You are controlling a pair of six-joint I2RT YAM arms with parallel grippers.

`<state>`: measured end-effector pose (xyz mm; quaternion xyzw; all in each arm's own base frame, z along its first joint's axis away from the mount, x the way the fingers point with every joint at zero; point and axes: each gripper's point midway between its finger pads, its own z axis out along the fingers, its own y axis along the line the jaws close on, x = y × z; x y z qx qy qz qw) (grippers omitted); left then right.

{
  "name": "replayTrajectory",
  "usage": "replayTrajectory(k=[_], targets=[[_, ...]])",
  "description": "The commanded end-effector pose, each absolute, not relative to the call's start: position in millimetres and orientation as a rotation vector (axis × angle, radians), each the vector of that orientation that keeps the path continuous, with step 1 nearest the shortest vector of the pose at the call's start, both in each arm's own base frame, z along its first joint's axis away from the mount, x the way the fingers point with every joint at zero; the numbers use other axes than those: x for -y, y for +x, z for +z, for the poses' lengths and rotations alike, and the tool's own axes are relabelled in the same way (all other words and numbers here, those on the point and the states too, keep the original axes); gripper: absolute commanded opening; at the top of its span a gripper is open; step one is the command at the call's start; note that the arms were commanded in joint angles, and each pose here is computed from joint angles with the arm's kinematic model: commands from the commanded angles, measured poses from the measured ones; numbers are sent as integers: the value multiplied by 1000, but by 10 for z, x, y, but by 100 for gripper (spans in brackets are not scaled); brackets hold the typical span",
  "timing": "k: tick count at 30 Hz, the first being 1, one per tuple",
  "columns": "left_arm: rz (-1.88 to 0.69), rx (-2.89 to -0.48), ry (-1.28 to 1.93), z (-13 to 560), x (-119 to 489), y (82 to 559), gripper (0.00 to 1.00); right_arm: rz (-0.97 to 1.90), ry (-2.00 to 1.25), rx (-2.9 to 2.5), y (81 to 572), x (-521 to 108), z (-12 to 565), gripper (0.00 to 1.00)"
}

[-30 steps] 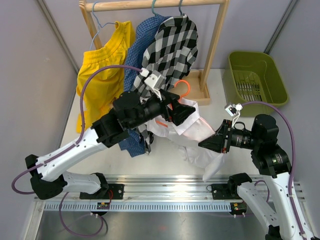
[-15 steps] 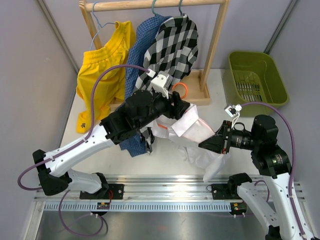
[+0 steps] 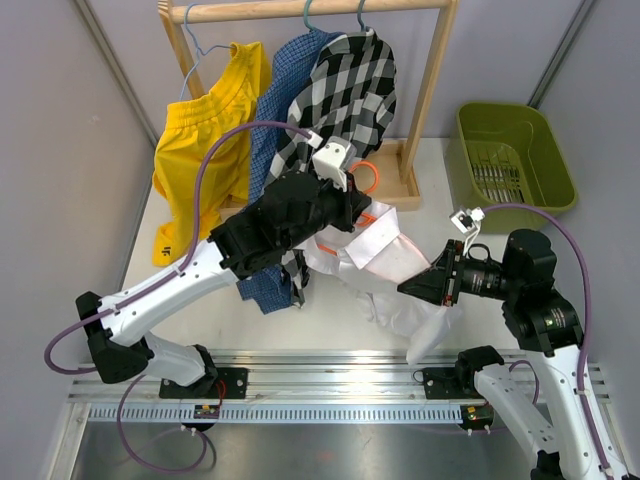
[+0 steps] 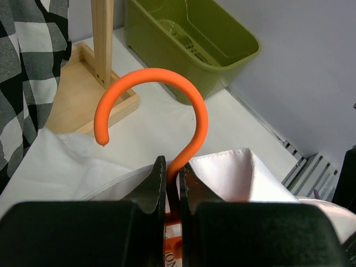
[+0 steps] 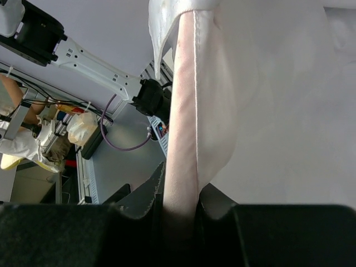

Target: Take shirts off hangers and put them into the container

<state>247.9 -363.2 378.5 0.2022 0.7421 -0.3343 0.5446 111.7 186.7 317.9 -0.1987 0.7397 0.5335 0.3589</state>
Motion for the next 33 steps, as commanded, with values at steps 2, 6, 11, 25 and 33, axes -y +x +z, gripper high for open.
replayTrajectory(k=[2,6,11,25,33], targets=[[-722,-1665,430,4247,3543,2611,0,1349,-630,-1803,1084,-1891,3395,13],[-550,-1629,368,4486,3265,2841,0,1313,-622,-1799,1096,-1866,3401,59],[-472,-1606,302,4673,2938,3019,0,1297,-619,-1786,1059,-1846,3414,70],[-289,-1583,143,4647,2185,3000,0,1121,-506,-1848,1229,-1694,3341,0],[-221,-1661,54,4066,1746,2799,0,807,-190,-1610,1436,-1200,3930,0]])
